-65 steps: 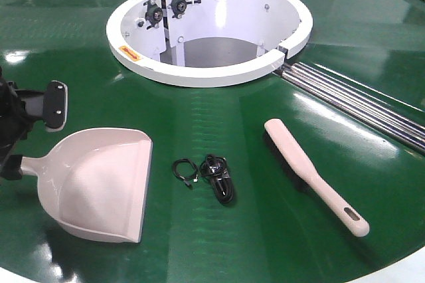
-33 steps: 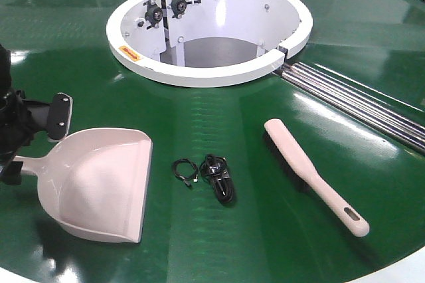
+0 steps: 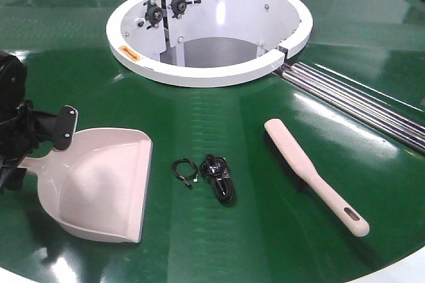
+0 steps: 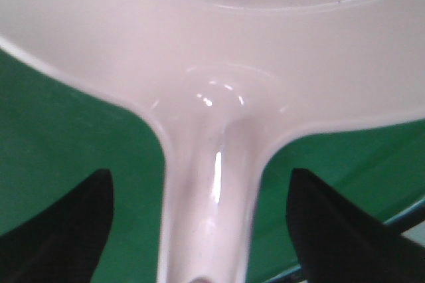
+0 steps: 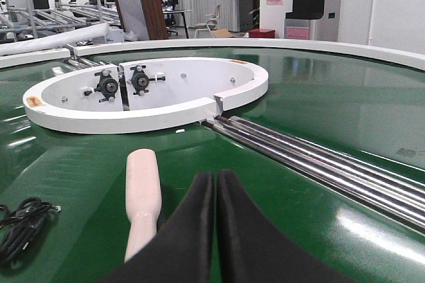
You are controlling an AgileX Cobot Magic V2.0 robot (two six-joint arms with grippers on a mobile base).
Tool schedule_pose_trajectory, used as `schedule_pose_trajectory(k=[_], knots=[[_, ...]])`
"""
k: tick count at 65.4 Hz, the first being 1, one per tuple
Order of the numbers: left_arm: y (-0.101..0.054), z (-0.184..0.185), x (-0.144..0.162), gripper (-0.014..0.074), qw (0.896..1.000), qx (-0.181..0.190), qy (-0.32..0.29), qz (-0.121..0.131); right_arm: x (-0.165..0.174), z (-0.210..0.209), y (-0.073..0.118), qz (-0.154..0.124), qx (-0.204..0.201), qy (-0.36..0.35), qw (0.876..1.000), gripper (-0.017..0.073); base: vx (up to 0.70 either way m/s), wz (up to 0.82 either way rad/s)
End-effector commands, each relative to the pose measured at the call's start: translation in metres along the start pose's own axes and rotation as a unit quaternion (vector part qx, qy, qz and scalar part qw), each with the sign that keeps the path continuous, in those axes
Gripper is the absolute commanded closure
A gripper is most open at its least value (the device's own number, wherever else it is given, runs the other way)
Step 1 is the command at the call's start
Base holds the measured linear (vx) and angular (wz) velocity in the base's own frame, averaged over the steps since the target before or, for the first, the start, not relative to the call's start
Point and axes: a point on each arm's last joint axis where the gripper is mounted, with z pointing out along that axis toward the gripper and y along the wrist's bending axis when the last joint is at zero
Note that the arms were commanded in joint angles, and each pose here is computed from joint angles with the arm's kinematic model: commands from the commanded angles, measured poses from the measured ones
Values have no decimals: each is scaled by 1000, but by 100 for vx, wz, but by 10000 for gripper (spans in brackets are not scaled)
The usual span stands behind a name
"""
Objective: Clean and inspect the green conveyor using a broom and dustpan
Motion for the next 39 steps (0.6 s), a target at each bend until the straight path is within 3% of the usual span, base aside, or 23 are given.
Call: schedule_pose_trajectory(k=[1, 8, 16, 36, 39], knots=[[4, -14, 4, 81, 999, -35, 1, -2, -6, -1, 0, -4, 1, -40, 999, 568, 0, 0], [7, -8, 4, 91, 999, -32, 10, 5, -6, -1, 0, -4, 1, -40, 999, 568, 0, 0], [7, -7, 3, 166, 999, -30, 11, 6, -6, -1, 0, -4, 1, -40, 999, 568, 0, 0], [6, -10, 7, 587, 999, -29, 24, 9, -6, -1, 0, -4, 1, -40, 999, 568, 0, 0], [7, -12, 7, 603, 999, -26, 25, 8, -6, -1, 0, -4, 1, -40, 999, 568, 0, 0]])
